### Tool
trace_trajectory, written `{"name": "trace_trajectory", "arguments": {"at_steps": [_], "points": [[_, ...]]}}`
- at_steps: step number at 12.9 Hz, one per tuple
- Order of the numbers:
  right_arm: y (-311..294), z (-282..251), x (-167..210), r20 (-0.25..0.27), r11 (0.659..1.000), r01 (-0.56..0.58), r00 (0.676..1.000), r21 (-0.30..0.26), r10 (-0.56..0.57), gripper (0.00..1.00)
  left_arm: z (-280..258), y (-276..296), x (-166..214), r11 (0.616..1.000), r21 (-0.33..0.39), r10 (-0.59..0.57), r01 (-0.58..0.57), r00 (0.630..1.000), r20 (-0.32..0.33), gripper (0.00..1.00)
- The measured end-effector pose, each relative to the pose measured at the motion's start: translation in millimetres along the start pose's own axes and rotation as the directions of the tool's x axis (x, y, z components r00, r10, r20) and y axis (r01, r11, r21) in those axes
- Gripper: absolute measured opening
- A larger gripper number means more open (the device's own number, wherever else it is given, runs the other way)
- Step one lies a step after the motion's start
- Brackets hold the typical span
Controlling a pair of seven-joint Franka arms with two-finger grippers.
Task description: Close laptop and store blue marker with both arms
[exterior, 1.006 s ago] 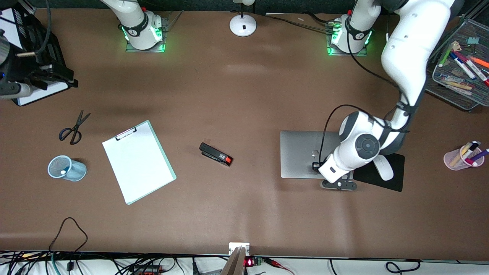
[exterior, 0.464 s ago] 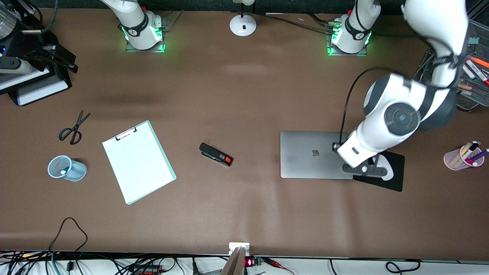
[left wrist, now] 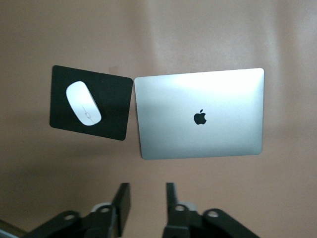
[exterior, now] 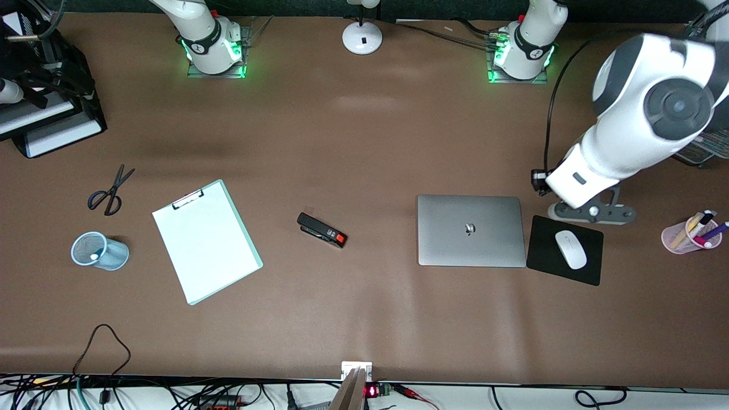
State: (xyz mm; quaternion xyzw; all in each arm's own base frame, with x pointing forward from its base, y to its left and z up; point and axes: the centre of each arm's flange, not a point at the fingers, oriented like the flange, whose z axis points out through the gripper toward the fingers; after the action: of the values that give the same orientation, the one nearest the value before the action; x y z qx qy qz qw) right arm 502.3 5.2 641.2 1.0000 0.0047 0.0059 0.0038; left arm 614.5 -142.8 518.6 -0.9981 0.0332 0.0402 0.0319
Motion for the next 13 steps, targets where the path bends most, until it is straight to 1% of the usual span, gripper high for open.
{"name": "trace_trajectory", "arguments": {"at_steps": [3, 5, 6, 9, 11, 13], "points": [[0, 8, 8, 0.015, 1.0, -0.001, 1.0, -0.001, 0.001, 1.0, -22, -12, -8, 1.0, 0.006, 0.009, -0.009, 1.0, -0.027, 0.76], [1, 10, 15, 0.01, 1.0, -0.002, 1.0, -0.002, 0.002, 1.0, -41, -38, -15, 0.999, 0.019, 0.029, -0.028, 0.999, -0.046, 0.98], [1, 7, 20, 0.002, 1.0, -0.004, 1.0, -0.003, 0.004, 1.0, -51, -56, -22, 0.999, 0.022, 0.031, -0.03, 0.998, -0.052, 1.0], [2, 3, 34, -0.012, 1.0, -0.008, 1.0, 0.007, 0.008, 1.0, -63, -114, -51, 0.997, -0.066, -0.033, 0.028, 0.997, -0.065, 1.0], [7, 4, 37, -0.011, 0.999, -0.019, 1.0, 0.027, 0.019, 1.0, -53, -130, -69, 0.997, -0.078, -0.031, 0.024, 0.995, -0.094, 1.0], [9, 4, 38, -0.01, 0.999, -0.024, 1.0, 0.033, 0.025, 1.0, -48, -124, -79, 0.998, -0.066, -0.013, 0.007, 0.995, -0.101, 1.0]]}}
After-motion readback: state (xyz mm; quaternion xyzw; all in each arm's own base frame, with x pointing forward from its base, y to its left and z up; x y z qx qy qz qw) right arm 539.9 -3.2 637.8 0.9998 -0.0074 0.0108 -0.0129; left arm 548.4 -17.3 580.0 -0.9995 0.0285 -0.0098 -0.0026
